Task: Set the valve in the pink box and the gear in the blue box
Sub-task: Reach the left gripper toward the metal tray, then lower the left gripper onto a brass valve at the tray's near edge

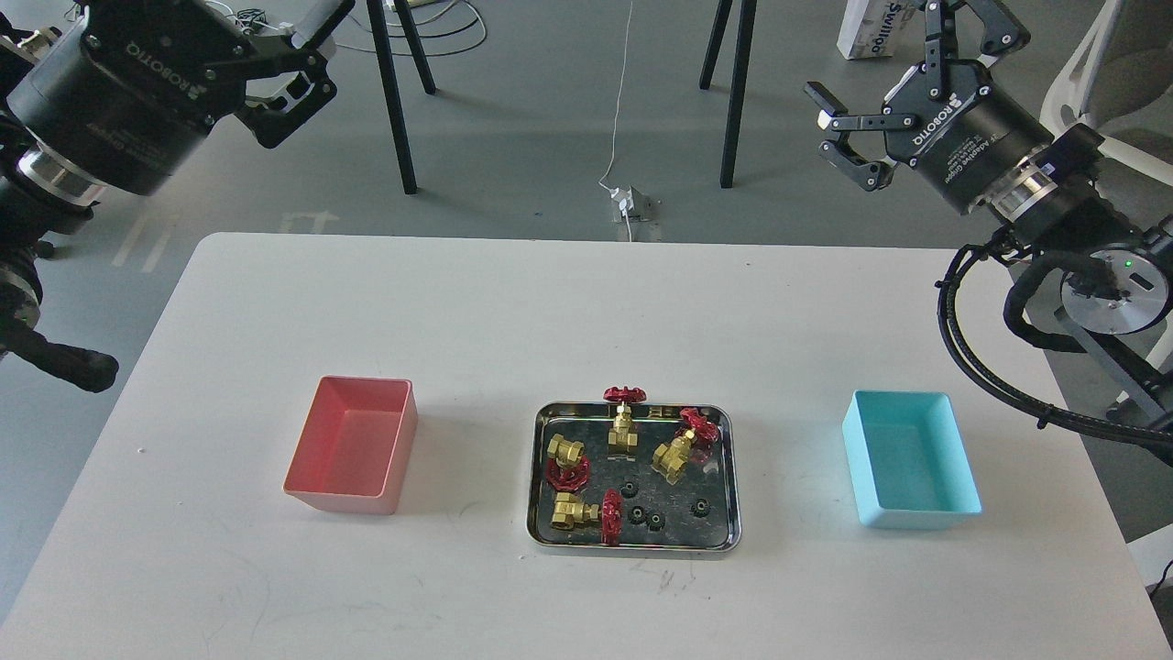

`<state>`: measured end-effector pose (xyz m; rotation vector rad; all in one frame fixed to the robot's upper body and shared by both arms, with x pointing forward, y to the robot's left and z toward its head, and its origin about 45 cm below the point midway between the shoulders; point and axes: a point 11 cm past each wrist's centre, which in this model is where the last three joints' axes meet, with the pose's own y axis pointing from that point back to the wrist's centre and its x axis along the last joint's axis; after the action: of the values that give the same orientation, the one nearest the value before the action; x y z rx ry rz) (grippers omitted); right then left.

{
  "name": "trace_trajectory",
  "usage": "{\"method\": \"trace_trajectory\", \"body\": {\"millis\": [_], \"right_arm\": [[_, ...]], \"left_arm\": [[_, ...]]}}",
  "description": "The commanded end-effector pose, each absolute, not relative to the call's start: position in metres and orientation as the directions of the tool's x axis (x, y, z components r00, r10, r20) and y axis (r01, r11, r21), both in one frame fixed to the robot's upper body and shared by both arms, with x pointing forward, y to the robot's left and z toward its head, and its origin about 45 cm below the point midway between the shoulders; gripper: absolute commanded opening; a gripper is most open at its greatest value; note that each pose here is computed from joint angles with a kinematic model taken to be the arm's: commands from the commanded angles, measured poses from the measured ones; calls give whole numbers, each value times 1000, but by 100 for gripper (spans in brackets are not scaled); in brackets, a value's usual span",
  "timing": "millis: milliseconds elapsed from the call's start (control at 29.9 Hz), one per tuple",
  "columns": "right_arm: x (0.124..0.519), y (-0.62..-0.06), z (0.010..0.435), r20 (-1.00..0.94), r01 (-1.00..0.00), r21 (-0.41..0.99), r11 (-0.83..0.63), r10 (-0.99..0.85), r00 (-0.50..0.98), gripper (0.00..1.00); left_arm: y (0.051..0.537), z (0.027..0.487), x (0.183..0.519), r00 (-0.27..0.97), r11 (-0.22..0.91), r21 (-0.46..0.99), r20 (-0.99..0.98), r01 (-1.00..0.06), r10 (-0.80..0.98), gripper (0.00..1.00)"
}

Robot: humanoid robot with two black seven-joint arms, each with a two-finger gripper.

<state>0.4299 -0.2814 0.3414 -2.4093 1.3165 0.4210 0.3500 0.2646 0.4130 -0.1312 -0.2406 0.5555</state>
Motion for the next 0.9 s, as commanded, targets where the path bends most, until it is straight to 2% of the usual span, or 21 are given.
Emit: {"method": "trace_trajectory", "body": {"millis": [0, 134, 234, 401, 534, 634, 768, 868], "right_arm": [[438, -299, 337, -430, -891, -143, -431, -784, 448, 100], [442, -309, 338, -434, -905, -146, -400, -796, 422, 100], [442, -311, 340, -433, -906, -149, -396, -798, 420, 100], [441, -318, 335, -430, -913, -136, -384, -807, 404, 100], [438, -325, 324, -438, -923, -111, -368, -815, 378, 100], [438, -333, 316, -441, -933, -94, -347, -826, 352, 100], [437, -339, 308, -444, -940, -76, -332, -833, 330, 100], [436, -340, 306, -446, -941, -74, -331, -833, 328, 100]], "left_arm": [[246, 401, 345, 843, 908, 74, 409, -412, 349, 100], [206, 369, 323, 870, 920, 316, 491, -233, 52, 100], [179, 345, 318, 826, 894, 411, 556, -180, -89, 100], [138, 314, 317, 620, 816, 564, 688, -129, -377, 99], [111, 306, 338, 437, 819, 546, 789, -175, -433, 99], [89, 298, 340, 310, 842, 516, 835, -156, -455, 100], [90, 286, 364, 116, 847, 492, 871, -204, -478, 100], [92, 263, 370, 63, 847, 493, 869, -200, -491, 100]]}}
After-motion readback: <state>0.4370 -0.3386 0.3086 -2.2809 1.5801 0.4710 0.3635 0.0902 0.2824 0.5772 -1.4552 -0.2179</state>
